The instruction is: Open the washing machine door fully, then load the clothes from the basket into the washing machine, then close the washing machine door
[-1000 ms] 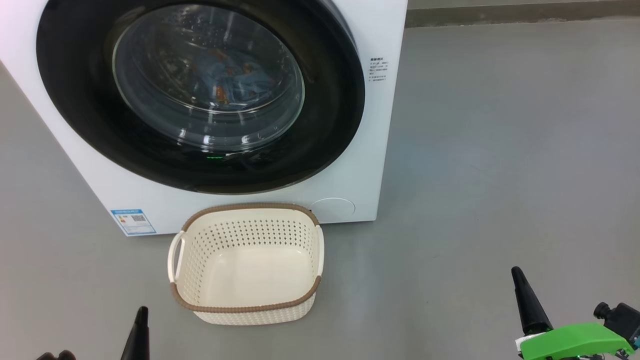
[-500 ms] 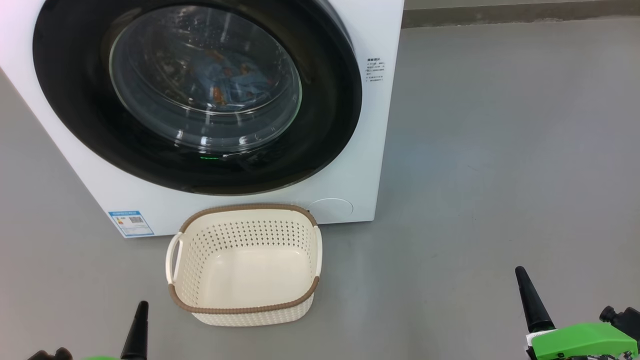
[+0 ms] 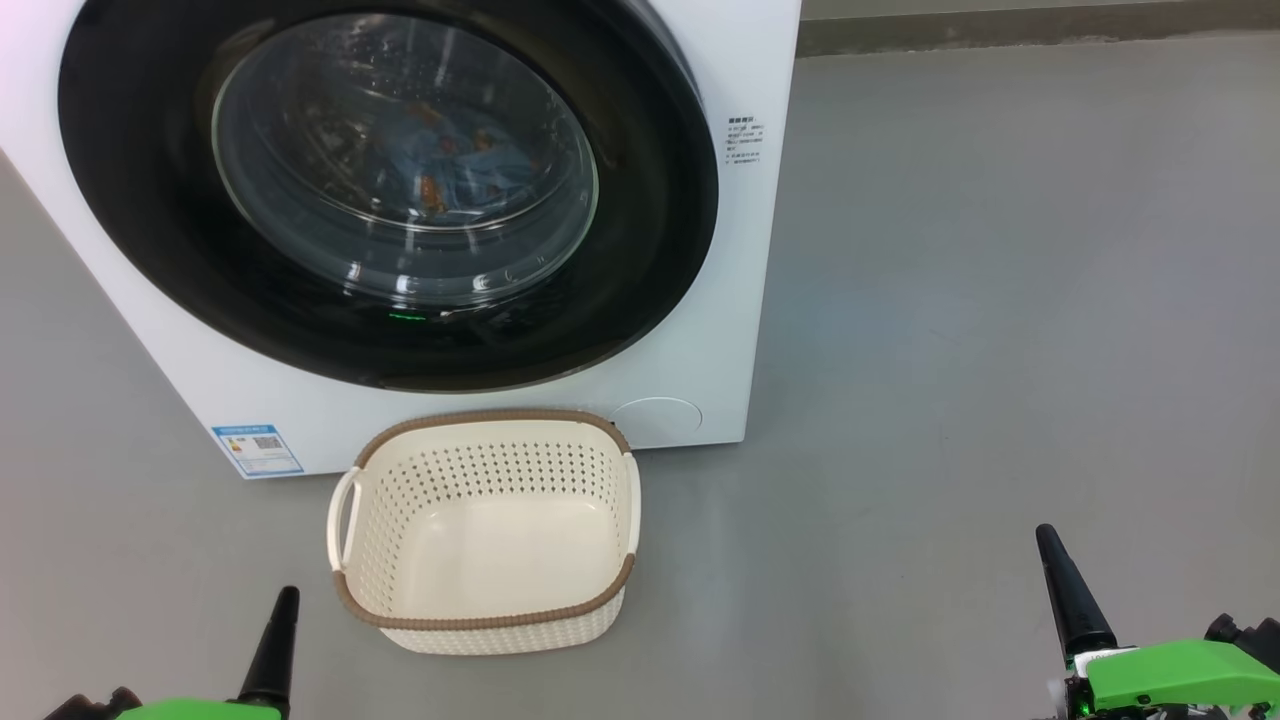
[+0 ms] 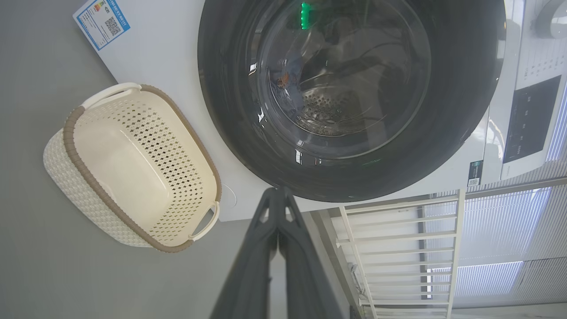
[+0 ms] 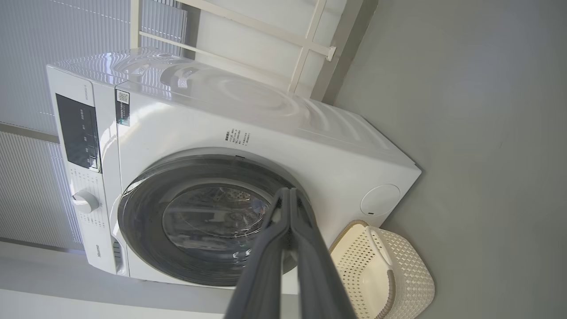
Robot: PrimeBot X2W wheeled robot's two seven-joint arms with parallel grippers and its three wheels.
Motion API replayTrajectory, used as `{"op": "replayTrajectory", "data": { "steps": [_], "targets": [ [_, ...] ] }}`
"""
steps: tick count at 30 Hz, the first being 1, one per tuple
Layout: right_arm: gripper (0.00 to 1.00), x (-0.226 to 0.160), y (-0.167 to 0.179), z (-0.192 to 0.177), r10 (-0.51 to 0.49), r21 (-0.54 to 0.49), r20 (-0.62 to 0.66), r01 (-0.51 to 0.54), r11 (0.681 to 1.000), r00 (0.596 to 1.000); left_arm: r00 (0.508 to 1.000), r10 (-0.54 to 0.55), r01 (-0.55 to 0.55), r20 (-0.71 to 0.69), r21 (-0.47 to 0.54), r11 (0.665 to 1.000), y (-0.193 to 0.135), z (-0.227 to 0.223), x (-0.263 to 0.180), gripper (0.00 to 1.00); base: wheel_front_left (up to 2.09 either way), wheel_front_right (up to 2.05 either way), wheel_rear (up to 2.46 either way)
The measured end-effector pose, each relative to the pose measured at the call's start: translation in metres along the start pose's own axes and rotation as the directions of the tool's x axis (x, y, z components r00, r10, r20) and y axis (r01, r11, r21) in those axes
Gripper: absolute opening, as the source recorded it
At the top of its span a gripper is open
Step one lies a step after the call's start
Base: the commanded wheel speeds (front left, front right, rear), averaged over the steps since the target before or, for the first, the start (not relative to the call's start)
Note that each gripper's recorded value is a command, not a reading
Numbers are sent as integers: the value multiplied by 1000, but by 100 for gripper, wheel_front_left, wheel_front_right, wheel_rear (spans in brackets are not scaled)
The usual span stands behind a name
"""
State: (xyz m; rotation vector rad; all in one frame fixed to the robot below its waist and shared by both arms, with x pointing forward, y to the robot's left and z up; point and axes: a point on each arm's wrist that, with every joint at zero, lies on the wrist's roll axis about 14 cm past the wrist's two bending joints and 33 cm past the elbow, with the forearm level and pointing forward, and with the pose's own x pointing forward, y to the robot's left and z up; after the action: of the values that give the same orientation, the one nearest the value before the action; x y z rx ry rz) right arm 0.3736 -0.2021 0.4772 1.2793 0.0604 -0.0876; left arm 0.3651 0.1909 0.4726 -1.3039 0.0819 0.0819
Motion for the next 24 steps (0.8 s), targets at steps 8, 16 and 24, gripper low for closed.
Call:
{"op": "replayTrajectory", "data": {
  "steps": [8, 16, 24],
  "targets": [
    [0, 0, 0, 1, -1, 89, -5, 1, 996, 1000, 1000, -6, 4, -14, -82, 997, -2, -2, 2, 0, 0, 0, 0],
    [0, -1, -1, 3, 1, 181, -4, -1, 983, 1000, 999, -26, 21, -24, -174, 985, -8, -3, 7, 0, 0, 0, 0],
    [0, 2, 4, 7, 19, 259, 5, -20, 966, 1000, 999, -35, 26, -31, -247, 969, -10, -3, 9, 0, 0, 0, 0]
  ]
}}
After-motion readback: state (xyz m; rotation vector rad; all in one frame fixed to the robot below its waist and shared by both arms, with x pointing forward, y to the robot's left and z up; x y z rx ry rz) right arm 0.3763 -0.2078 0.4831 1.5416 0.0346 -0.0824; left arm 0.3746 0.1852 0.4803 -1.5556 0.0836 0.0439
